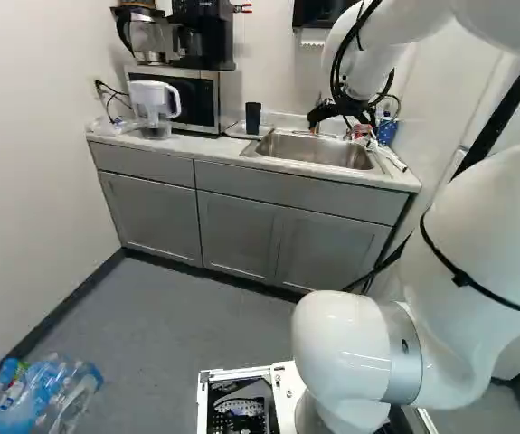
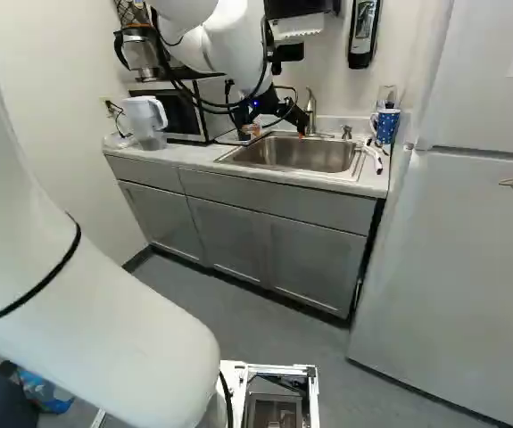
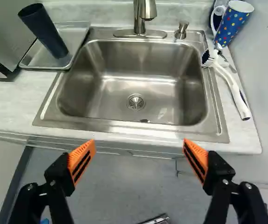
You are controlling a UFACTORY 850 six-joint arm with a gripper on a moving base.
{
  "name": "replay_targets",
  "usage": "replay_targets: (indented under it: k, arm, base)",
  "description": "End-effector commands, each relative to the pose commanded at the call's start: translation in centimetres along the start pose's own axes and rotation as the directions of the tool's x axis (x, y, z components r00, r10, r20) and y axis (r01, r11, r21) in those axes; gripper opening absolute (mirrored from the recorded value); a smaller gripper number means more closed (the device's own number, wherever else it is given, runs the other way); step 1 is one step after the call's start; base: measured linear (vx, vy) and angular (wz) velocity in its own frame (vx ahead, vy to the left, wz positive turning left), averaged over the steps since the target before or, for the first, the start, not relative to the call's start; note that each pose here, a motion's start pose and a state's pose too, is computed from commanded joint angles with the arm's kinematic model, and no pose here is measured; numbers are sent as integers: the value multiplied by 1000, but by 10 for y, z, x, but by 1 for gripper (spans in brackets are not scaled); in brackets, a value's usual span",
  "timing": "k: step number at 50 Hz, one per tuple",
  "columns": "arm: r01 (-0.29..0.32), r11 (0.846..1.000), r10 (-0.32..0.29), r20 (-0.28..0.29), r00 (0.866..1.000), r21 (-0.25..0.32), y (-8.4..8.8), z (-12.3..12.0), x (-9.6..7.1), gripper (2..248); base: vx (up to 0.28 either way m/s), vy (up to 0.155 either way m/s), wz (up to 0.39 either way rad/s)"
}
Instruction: Rinse the cup and place it in the tray
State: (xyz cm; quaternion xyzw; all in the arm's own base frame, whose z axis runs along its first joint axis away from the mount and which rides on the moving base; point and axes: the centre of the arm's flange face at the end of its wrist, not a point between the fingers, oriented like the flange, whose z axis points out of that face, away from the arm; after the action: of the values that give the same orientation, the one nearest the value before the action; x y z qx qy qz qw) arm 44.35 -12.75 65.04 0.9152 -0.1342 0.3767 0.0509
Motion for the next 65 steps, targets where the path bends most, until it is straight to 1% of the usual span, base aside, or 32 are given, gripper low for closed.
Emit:
replay_targets:
  k: [20,39,52,65]
  arm:
    - [0,1000,0,0,1000,0,0,0,0,247]
    - [1,1000,-1,-2,1000,1,-1,1,-1,247]
    - [5,1000,-5,-12,1000,5,-3,5,-7,247]
    - [13,1000,-12,-28,1000,12,-8,12,-17,247]
  base:
    - [-64,18,3]
    - [3,1,0]
    - [0,0,0]
    - [0,0,0]
